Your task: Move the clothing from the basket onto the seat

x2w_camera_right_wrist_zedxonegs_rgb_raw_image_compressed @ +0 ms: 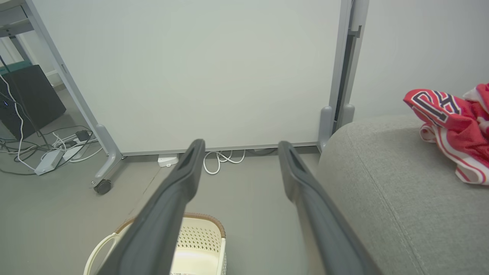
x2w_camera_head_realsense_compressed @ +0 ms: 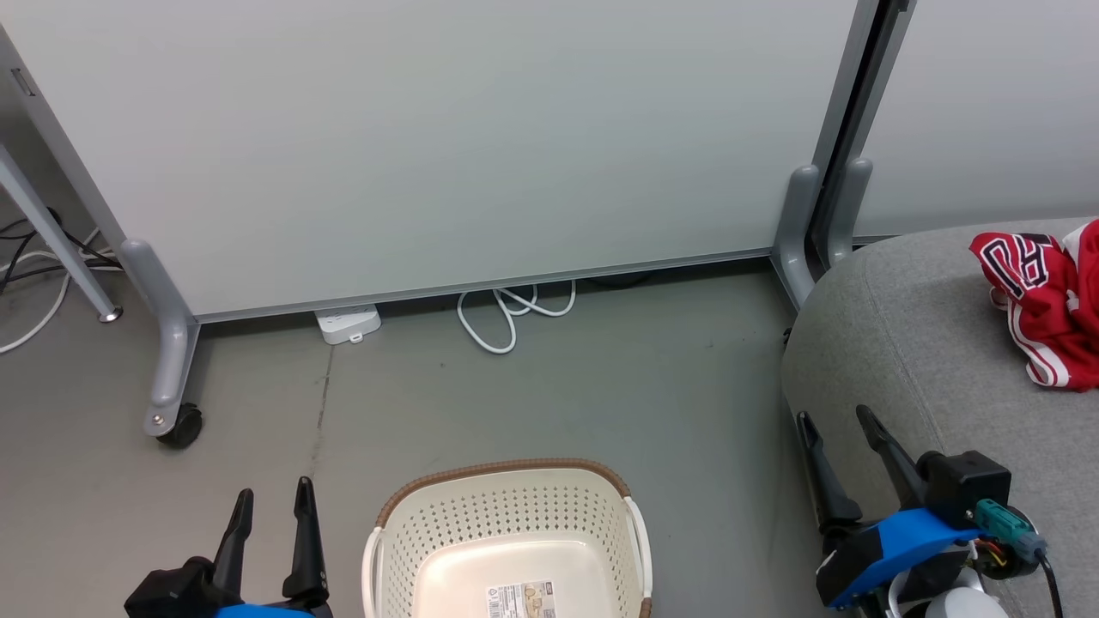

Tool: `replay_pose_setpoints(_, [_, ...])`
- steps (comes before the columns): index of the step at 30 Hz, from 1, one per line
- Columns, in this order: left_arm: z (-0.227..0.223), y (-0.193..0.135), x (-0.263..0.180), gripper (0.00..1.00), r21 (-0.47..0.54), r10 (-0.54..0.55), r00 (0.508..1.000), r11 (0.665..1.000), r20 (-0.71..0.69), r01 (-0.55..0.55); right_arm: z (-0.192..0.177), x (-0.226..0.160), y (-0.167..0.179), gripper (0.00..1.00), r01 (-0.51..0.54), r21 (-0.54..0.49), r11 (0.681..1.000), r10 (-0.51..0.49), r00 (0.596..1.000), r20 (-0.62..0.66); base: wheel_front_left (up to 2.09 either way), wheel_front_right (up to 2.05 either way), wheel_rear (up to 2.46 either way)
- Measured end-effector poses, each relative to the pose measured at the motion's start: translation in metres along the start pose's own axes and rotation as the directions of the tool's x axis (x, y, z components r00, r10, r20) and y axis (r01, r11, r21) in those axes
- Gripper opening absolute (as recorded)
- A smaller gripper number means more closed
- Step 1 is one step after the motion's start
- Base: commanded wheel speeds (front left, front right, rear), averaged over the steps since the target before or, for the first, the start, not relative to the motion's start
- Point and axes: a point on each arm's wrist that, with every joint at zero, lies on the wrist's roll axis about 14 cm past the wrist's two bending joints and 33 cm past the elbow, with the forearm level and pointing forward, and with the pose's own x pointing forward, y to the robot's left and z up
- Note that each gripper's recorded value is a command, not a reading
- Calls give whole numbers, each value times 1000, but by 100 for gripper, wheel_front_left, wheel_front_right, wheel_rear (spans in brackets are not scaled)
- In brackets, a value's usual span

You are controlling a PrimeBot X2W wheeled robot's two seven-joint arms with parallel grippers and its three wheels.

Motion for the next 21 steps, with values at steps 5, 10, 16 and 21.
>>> replay_pose_setpoints(5, [-3, -5, 1, 100, -7, -11, 1000, 1000, -8, 11, 0, -2, -2, 100, 8, 4, 1000, -8, 1000, -4, 0, 0, 0])
replay_pose_setpoints(10, [-8, -10, 1, 100, -13, -24, 999, 1000, -23, 23, -3, -2, -2, 100, 10, 9, 1000, -10, 1000, -14, 0, 0, 0])
replay_pose_setpoints(16, [-24, -9, -5, 0, -24, -11, 997, 1000, -74, 10, -21, -9, -4, 0, 21, 16, 1000, -20, 997, -69, 0, 0, 0])
replay_pose_setpoints(21, [-44, -5, -16, 0, -38, 10, 991, 999, -136, -15, -44, -19, -6, 0, 36, 28, 999, -31, 990, -139, 0, 0, 0])
